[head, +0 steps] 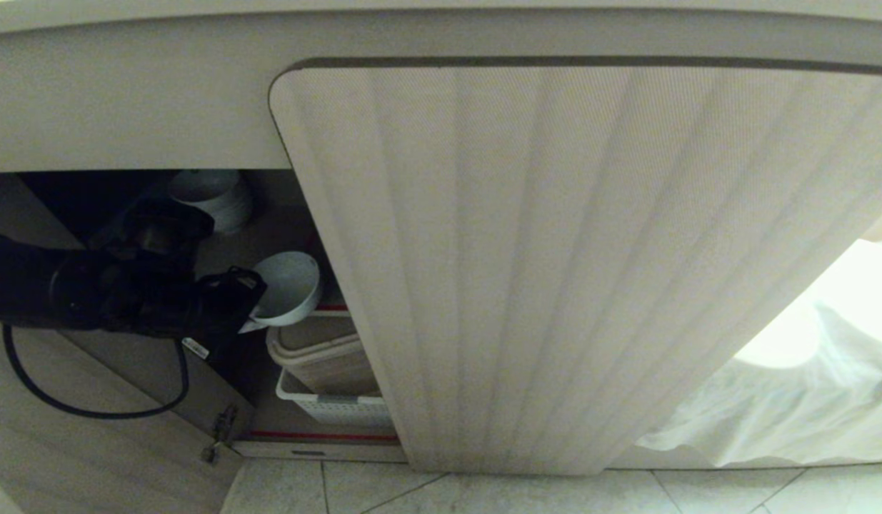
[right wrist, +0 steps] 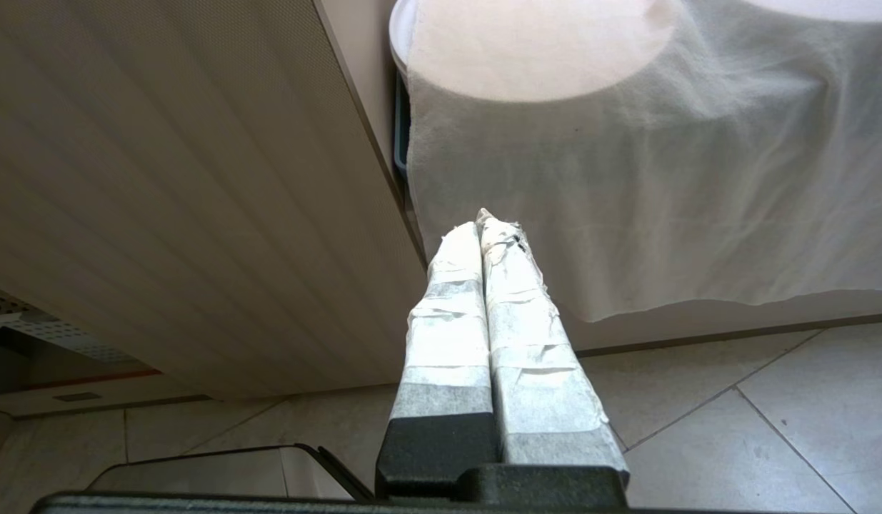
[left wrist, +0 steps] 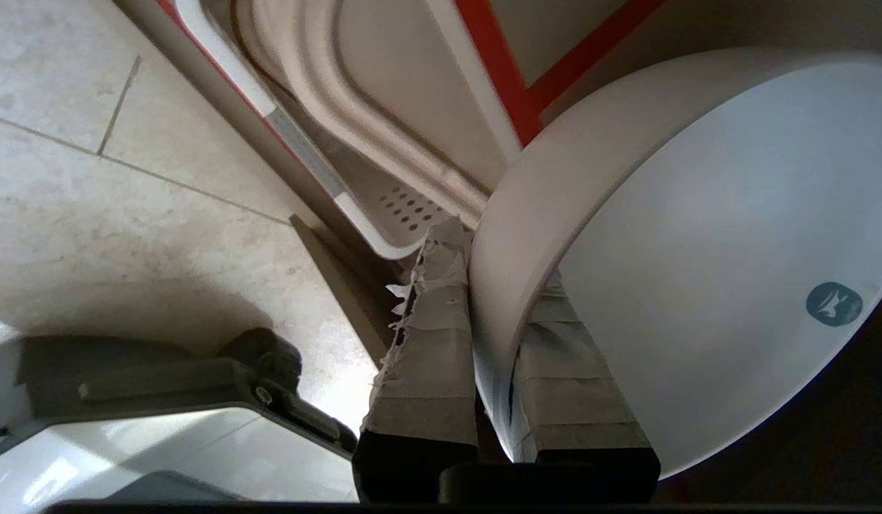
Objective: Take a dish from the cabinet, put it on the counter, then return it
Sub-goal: Put it back into the cabinet
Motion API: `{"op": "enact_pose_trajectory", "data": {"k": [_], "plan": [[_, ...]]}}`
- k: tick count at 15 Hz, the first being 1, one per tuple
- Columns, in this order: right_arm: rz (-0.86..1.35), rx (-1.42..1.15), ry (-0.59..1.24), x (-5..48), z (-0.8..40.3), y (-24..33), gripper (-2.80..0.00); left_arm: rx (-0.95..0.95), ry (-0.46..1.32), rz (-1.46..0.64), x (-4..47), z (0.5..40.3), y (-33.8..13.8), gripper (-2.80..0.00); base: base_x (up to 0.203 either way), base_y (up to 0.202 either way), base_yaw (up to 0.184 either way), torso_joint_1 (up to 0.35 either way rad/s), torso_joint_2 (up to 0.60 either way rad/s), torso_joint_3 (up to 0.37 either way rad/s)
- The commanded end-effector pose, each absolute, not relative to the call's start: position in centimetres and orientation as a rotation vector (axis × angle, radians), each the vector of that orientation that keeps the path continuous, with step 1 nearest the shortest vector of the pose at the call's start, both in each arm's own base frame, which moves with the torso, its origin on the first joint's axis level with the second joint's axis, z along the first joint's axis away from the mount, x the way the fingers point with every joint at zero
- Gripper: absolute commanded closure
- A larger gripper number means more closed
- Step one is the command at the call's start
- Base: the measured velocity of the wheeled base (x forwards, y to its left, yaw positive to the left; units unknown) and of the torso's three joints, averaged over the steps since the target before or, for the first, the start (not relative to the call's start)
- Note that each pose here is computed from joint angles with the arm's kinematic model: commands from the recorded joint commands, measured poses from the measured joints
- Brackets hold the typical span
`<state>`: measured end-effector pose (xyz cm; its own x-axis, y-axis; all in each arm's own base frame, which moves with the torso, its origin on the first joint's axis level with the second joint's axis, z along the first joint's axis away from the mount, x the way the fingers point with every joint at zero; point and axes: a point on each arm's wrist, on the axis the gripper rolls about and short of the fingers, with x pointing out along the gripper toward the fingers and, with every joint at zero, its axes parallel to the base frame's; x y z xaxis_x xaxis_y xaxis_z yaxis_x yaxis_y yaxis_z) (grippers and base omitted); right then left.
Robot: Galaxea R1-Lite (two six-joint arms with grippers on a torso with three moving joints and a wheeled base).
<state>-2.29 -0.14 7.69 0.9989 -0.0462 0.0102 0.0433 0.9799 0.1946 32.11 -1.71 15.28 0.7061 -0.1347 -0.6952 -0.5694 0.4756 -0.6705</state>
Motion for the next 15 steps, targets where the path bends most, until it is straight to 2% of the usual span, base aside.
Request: {"op": "enact_pose_trajectory", "data": {"k": [1,15], "plan": [[-0.045,0.197,-0.015,-2.3,7.7,-0.1,0.00,-1.071,0.765,0.300,32.6,15.3,-1.7,0.00,0.000,0.000,0.000,0.000,0.00,0.000],[-0.045,0.197,-0.015,-2.3,7.7,-0.1,0.00,-1.025,0.719,0.247,34.7,16.4,-1.8,0.00,0.000,0.000,0.000,0.000,0.00,0.000]]}}
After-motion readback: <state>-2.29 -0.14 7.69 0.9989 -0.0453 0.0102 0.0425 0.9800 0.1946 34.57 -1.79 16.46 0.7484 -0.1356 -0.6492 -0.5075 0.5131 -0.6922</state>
